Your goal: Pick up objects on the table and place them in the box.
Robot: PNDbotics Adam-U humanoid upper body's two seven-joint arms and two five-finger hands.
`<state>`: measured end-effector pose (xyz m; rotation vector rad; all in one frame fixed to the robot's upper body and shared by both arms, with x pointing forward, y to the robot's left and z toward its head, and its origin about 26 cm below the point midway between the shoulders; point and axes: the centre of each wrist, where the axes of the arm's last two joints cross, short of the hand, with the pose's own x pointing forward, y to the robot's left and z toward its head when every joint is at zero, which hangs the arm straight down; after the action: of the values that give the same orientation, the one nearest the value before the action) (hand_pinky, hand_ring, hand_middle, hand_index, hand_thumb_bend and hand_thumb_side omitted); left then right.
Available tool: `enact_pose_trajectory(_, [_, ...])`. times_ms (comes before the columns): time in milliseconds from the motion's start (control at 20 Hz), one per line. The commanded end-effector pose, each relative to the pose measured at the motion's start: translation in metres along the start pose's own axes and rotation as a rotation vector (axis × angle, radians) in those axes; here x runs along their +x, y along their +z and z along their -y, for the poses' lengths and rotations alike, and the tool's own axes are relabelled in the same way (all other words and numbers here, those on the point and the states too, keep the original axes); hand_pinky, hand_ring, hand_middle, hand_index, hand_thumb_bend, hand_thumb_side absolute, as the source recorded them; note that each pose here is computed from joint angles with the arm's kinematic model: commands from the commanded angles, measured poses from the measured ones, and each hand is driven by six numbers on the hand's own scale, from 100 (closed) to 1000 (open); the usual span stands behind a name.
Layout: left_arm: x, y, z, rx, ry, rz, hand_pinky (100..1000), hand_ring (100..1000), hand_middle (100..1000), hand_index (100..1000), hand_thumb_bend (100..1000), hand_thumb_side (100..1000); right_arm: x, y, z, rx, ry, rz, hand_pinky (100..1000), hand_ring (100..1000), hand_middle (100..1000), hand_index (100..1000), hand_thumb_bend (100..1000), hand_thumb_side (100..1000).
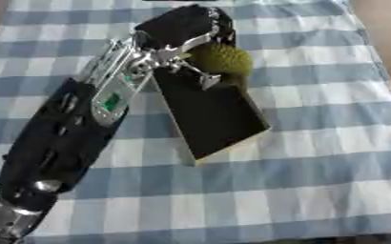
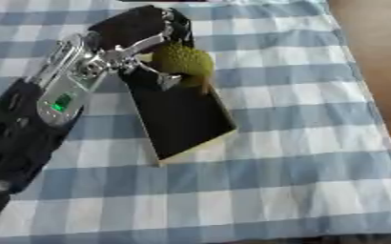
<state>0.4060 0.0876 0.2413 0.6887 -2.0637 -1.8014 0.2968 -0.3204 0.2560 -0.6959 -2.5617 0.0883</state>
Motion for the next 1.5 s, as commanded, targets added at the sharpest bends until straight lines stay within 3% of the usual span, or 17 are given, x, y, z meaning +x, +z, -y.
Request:
enact_pose_trajectory(50, [0.0, -0.003, 0.003, -0.014, -0.028, 0.002, 552, 541, 558, 616, 300, 100, 0.006, -0.006, 0.004, -0.005, 0.005, 0.029, 801, 660, 632, 691, 100, 594])
enact_pose_trajectory(400, [-0.009, 0.002, 0.025, -0.095, -0.029, -0.008, 592, 573, 584, 644, 332, 100, 0.005, -0.005, 0.005, -0.01, 0.009, 0.027, 801, 660, 632, 691, 100, 594])
enact_pose_trajectory(500, [-0.013, 0.005, 0.033, -0.145, -0.031, -0.009, 643, 627, 635, 699, 349, 100, 0.005, -0.006, 0.005, -0.011, 0.009, 0.028, 801, 660, 633, 692, 100, 594])
enact_pose_trajectory(550, [-0.015, 0.007, 0.037, -0.175, -0.033, -0.008, 704, 713, 727, 812, 427, 100, 0.005, -0.006, 0.005, -0.012, 0.01, 0.028, 801, 660, 633, 692, 100, 593])
enact_pose_trajectory(650, [-0.019, 0.011, 0.045, -0.218, -0.033, -0.006, 771, 793, 813, 915, 485, 198, 0.005, -0.006, 0.006, -0.012, 0.011, 0.028, 801, 660, 632, 691, 100, 594])
enact_pose_trajectory(800, [-0.025, 0.016, 0.046, -0.199, -0.037, -0.011, 829, 862, 881, 984, 569, 348, 0.005, -0.005, 0.006, -0.013, 0.012, 0.027, 801, 660, 633, 692, 100, 593])
enact_pose_trajectory(850, [-0.026, 0.017, 0.044, -0.18, -0.042, -0.016, 837, 869, 883, 987, 580, 388, 0.005, -0.005, 0.006, -0.013, 0.013, 0.027, 800, 660, 633, 692, 100, 593])
enact_pose_trajectory(1050, [-0.025, 0.021, 0.029, -0.044, -0.054, -0.031, 827, 859, 868, 978, 532, 410, 0.005, -0.005, 0.006, -0.011, 0.014, 0.027, 800, 659, 633, 692, 100, 593])
enact_pose_trajectory(1300, [-0.018, 0.03, -0.007, 0.145, -0.057, -0.042, 794, 826, 835, 944, 479, 407, 0.005, -0.006, 0.006, -0.011, 0.015, 0.03, 800, 659, 633, 692, 100, 591])
enact_pose_trajectory(1500, [-0.014, 0.05, -0.035, 0.378, 0.087, -0.104, 713, 756, 768, 883, 309, 405, 0.005, -0.006, 0.008, -0.017, 0.021, 0.031, 800, 658, 633, 692, 100, 590])
